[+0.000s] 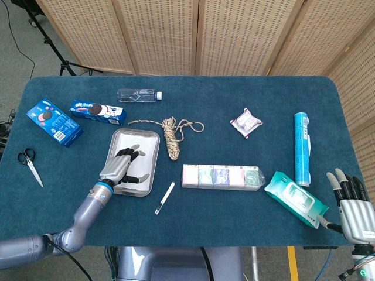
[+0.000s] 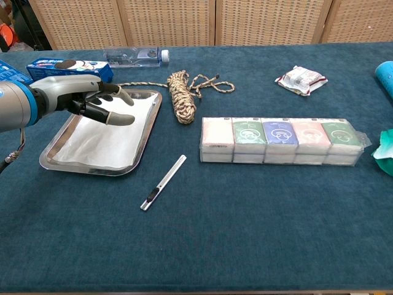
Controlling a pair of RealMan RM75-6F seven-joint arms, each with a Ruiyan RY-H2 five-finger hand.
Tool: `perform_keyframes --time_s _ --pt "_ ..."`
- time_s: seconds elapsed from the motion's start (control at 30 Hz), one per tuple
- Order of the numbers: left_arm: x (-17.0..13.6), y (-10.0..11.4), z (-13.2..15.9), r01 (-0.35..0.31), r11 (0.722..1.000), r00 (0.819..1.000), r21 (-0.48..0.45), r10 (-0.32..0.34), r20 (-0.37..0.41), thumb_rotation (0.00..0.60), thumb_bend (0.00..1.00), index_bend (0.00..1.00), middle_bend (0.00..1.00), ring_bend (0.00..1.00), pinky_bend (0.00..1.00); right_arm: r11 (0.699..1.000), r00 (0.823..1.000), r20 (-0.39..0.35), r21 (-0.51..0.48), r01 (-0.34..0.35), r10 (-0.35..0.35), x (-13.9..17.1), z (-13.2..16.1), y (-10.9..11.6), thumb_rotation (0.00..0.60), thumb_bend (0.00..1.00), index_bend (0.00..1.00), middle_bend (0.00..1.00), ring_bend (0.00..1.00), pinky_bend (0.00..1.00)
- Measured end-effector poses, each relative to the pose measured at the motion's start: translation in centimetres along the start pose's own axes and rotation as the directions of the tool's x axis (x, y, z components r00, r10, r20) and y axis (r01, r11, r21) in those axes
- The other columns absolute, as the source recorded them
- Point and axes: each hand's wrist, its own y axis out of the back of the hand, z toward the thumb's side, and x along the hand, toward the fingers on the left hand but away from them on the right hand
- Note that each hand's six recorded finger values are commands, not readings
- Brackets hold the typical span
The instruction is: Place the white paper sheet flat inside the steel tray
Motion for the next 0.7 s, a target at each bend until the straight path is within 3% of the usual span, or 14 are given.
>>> perform_keyframes --time_s 0.7 --pt "0.6 -2.7 0.1 0.053 0.997 0.999 0.061 -0.052 -0.015 0.323 0.25 0.2 0.0 0.0 0.0 1.0 1.0 0.0 -0.007 0.007 -0.007 0.1 -0.1 0.2 0.6 0.0 0.0 0.0 0.0 0.0"
